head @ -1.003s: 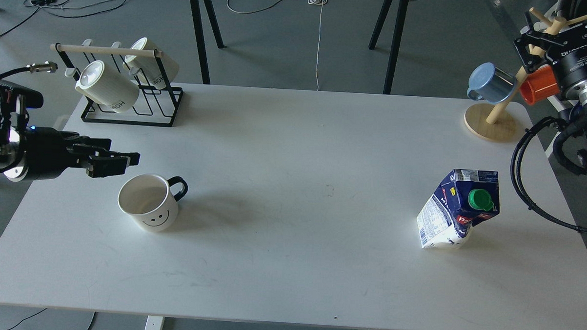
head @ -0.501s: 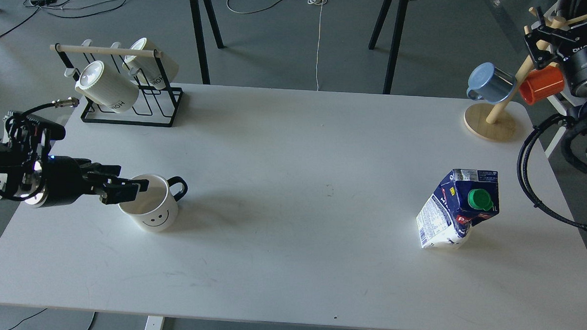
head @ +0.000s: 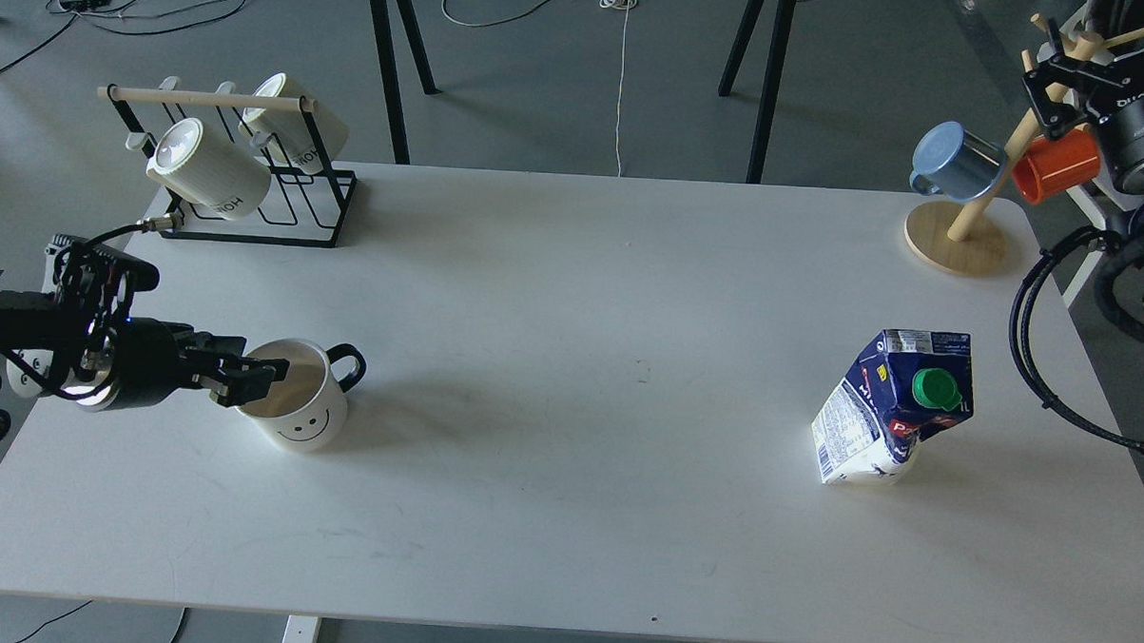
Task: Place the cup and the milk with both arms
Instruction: 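Insert the left gripper into the white smiley mug and grasp its rim, then slide the white mug with the left gripper toward the table center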
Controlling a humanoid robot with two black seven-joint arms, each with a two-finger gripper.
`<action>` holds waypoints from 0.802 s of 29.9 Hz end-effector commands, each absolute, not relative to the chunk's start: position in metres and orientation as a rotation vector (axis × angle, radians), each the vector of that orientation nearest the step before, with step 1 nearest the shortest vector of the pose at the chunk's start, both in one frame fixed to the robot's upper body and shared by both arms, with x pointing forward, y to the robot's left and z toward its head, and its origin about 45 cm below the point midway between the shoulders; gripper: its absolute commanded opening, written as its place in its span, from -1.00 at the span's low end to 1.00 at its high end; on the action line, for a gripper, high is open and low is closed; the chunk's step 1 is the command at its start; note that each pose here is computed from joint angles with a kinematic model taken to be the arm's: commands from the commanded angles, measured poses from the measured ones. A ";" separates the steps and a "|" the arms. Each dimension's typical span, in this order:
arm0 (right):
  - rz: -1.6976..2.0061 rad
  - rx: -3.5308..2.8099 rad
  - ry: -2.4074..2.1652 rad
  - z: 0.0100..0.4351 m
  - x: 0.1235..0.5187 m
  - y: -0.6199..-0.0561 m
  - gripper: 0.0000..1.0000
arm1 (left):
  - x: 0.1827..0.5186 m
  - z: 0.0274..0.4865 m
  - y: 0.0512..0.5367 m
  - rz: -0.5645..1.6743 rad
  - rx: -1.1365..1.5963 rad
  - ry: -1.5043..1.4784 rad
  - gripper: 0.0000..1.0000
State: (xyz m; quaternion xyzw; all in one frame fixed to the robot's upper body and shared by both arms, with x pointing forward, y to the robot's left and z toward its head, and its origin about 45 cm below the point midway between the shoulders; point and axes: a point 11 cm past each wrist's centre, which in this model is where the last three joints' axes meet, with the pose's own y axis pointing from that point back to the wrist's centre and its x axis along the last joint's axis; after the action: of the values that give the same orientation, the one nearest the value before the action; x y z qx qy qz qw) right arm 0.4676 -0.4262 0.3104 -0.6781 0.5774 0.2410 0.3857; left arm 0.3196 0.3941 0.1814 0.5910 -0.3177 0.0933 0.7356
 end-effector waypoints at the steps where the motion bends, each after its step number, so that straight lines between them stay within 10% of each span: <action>1: 0.610 -1.726 1.476 0.311 0.467 -0.429 0.98 | 0.320 0.177 0.392 0.192 1.298 -0.700 -0.33; 8: 0.610 -1.718 1.482 0.309 0.465 -0.431 0.98 | 0.321 0.179 0.391 0.178 1.302 -0.706 -0.94; 24: 0.506 -1.729 1.387 0.370 0.483 -0.426 0.98 | 0.372 0.225 0.216 0.097 1.024 -0.964 -1.00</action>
State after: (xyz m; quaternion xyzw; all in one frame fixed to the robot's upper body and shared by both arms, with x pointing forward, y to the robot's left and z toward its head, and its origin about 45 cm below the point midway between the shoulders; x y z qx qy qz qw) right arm 0.4740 -0.4337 0.3451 -0.6786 0.5672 0.2162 0.4136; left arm 0.3638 0.2636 0.2224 0.4891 -0.4174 0.0485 0.7644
